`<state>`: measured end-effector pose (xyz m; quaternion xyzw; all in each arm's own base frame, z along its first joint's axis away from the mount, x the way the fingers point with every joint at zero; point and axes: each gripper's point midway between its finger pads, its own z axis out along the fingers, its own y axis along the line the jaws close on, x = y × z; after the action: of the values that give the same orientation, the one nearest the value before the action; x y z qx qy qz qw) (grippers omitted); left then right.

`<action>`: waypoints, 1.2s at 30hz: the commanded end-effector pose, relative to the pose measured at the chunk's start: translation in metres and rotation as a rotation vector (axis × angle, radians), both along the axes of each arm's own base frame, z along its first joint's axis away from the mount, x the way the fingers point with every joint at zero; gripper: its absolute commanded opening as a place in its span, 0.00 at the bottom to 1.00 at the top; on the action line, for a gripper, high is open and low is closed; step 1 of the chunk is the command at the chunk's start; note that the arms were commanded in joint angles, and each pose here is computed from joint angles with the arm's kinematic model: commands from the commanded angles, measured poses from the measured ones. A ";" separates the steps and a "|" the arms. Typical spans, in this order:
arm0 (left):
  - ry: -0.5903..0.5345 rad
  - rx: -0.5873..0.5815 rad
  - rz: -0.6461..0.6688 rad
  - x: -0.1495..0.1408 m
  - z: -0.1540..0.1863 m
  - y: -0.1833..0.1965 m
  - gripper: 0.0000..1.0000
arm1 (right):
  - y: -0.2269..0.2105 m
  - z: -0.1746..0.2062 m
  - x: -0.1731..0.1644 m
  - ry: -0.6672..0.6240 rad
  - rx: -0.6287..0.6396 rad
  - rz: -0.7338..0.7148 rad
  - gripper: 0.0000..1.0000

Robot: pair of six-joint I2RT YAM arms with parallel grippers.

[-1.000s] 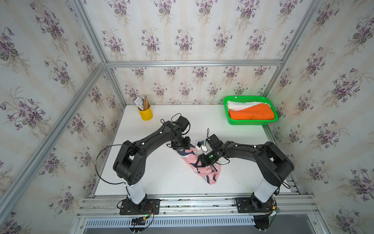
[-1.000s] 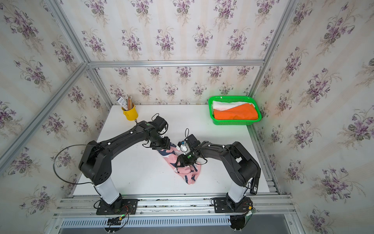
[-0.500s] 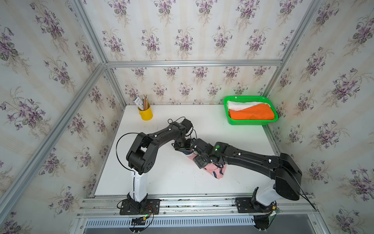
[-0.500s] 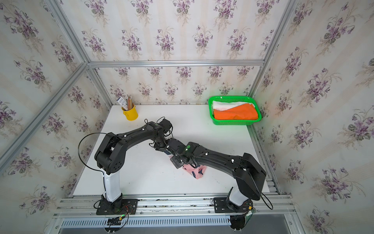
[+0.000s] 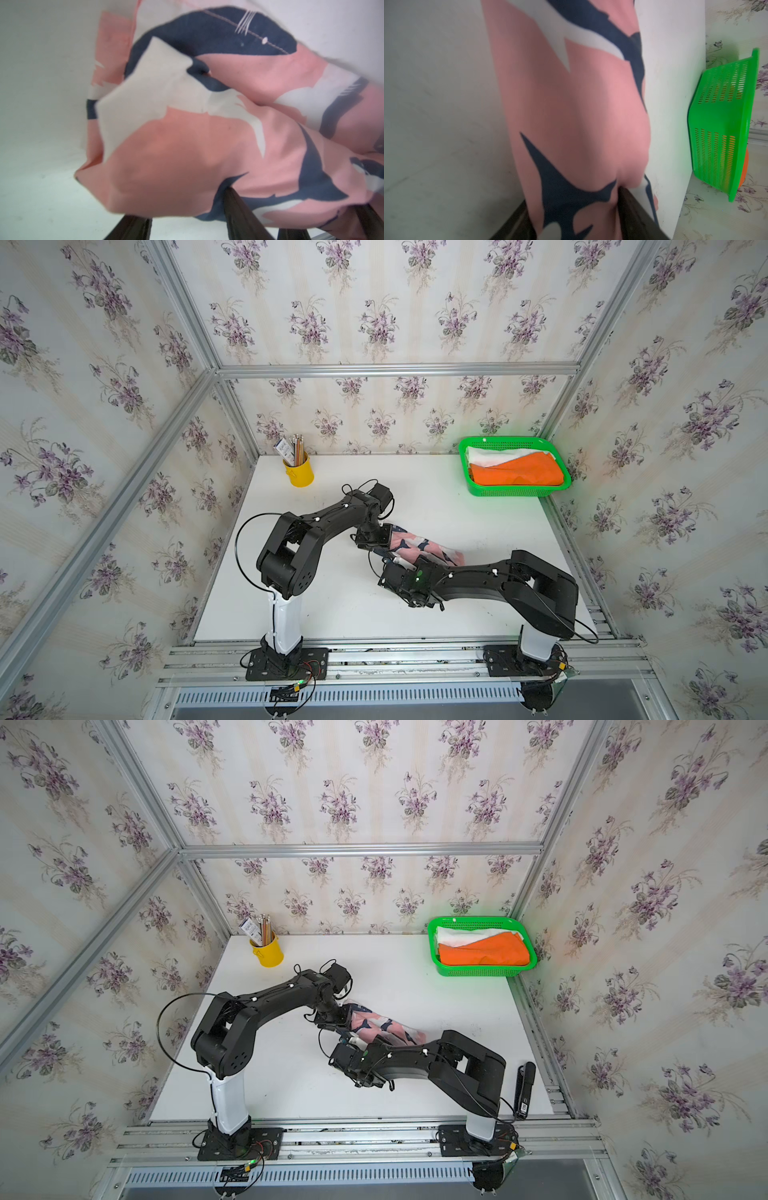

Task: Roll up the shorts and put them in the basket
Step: Roll the shorts at the center of the board.

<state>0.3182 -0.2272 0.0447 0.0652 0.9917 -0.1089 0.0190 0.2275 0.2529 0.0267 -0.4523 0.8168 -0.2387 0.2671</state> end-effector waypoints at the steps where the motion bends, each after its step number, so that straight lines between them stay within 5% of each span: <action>1: -0.023 0.003 0.008 0.002 0.008 0.006 0.58 | 0.005 -0.001 -0.004 0.032 0.026 0.018 0.37; 5: -0.060 0.008 0.028 0.004 0.026 0.016 0.59 | 0.034 0.000 -0.030 0.224 0.184 0.069 0.22; 13: -0.171 -0.017 0.044 0.007 0.091 0.032 0.62 | 0.106 0.045 -0.104 0.745 0.591 0.173 0.19; 21: -0.185 -0.046 0.033 0.001 0.114 0.032 0.63 | 0.098 0.056 -0.059 1.024 0.953 -0.024 0.21; 28: -0.105 -0.042 0.043 -0.017 0.086 0.035 0.63 | 0.074 0.008 -0.026 1.097 0.971 -0.193 0.25; 36: 0.014 0.098 0.102 -0.043 0.015 0.066 0.62 | 0.060 0.017 -0.024 1.032 0.910 -0.212 0.52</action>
<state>0.2792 -0.1743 0.0782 0.0342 0.9955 -0.0860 0.0214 0.2037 0.3236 0.0384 -0.2662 0.8883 0.3734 -0.0239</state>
